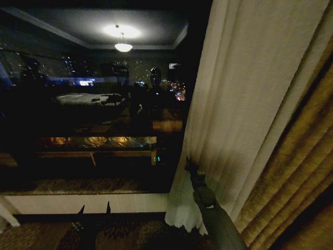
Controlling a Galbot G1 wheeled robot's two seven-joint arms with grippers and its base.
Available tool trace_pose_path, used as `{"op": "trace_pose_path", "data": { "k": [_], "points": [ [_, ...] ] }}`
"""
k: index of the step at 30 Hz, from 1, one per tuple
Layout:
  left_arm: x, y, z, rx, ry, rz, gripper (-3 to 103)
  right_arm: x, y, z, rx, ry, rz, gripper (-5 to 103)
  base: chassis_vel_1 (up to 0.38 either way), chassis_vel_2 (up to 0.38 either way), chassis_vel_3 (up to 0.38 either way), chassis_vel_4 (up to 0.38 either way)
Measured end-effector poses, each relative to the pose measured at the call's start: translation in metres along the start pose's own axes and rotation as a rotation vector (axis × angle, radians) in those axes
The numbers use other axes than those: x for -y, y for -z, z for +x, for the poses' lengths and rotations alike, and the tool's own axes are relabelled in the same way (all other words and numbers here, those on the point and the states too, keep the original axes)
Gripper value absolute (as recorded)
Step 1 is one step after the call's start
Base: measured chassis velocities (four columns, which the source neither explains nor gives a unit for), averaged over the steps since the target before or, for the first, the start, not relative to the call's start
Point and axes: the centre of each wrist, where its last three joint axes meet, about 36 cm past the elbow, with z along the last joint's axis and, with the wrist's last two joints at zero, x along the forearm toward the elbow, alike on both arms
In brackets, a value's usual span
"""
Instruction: Open the curtains by pulling them apart, changing their state from closed to fully open.
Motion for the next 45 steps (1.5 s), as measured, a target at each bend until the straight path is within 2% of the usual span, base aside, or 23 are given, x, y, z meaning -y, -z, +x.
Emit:
{"op": "trace_pose_path", "data": {
  "k": [8, 26, 45],
  "points": [
    [0.002, 0.005, -0.002, 0.005, -0.003, 0.006, 100, 0.003, 0.022, 0.008, 0.06, 0.018, -0.012, 0, 0.0, 0.0, 0.0, 0.0],
    [0.0, 0.006, -0.001, 0.01, 0.001, 0.008, 100, 0.001, 0.028, 0.023, 0.037, 0.041, -0.014, 0, -0.019, -0.017, 0.021, 0.017],
    [0.001, 0.004, 0.0, 0.009, -0.001, 0.012, 100, 0.004, 0.026, 0.032, 0.032, 0.038, -0.005, 0, -0.249, -0.24, 0.249, 0.246]
  ]
}}
